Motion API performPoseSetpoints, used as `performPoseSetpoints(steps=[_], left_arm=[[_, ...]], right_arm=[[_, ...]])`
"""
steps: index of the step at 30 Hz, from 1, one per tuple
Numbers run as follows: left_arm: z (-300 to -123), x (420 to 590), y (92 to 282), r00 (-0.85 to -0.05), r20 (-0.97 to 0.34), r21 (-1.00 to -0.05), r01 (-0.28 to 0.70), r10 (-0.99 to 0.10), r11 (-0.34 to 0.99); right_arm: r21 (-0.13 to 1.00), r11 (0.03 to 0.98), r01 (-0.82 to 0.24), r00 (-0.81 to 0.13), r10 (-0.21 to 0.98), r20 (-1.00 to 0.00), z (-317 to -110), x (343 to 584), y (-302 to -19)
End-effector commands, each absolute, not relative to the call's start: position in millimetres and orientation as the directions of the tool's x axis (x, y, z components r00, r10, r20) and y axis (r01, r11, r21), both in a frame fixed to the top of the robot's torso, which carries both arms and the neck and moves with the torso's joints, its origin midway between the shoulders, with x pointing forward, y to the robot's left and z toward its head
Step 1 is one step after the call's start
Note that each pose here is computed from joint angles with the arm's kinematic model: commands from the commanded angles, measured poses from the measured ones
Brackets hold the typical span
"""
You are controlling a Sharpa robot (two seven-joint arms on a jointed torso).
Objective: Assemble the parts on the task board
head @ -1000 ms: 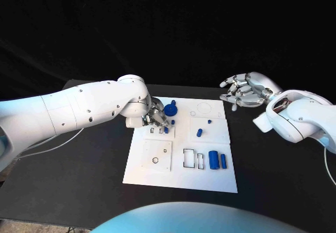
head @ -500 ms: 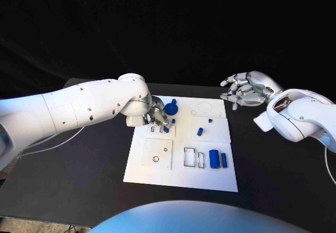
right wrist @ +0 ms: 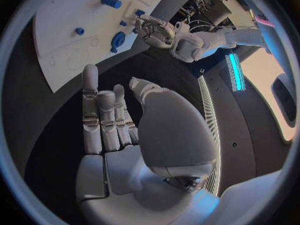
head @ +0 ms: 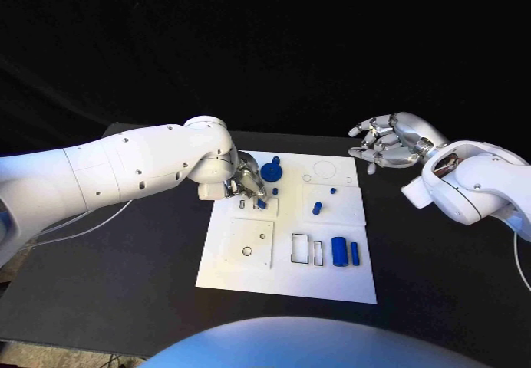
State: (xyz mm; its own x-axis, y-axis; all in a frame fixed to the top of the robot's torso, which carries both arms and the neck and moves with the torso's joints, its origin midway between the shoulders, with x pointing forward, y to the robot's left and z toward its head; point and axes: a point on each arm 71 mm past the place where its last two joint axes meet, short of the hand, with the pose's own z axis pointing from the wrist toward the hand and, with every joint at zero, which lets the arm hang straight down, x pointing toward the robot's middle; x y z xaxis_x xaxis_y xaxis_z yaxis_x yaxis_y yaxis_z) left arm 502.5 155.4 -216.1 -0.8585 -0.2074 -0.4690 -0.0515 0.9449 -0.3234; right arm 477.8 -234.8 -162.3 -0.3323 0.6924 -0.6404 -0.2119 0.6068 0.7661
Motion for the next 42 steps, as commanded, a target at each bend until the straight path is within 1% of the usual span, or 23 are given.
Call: performPoseSetpoints(steps=[1,9,15,20,28,33,42], left_arm=[[-214.6,501.7,153.4,-0.855,-0.447,-0.382,-0.084,-0.264,0.920],[-213.4,501.4,158.6,-0.839,-0.429,-0.430,-0.137,-0.336,0.893],[-211.7,501.5,162.8,-0.817,-0.450,-0.447,-0.143,-0.360,0.883],[-209.8,501.5,164.6,-0.789,-0.519,-0.426,-0.094,-0.328,0.900],[-209.3,495.9,164.7,-0.743,-0.632,-0.346,0.019,-0.218,0.938],[-211.0,492.6,167.0,-0.731,-0.651,-0.335,0.031,-0.207,0.942],[-215.5,487.3,171.1,-0.737,-0.644,-0.324,0.023,-0.203,0.946]], right_arm=[[0.767,0.604,-0.216,-0.344,0.688,-0.639,-162.7,477.6,-233.7],[0.766,0.606,-0.213,-0.340,0.689,-0.640,-162.9,478.0,-234.4],[0.766,0.607,-0.211,-0.340,0.689,-0.640,-163.1,478.2,-234.9],[0.766,0.608,-0.210,-0.339,0.690,-0.640,-163.1,478.2,-235.5],[0.765,0.608,-0.212,-0.329,0.693,-0.641,-162.7,478.4,-237.1],[0.766,0.607,-0.212,-0.327,0.694,-0.641,-162.8,478.7,-236.9],[0.766,0.606,-0.213,-0.323,0.696,-0.641,-162.9,478.9,-236.8]])
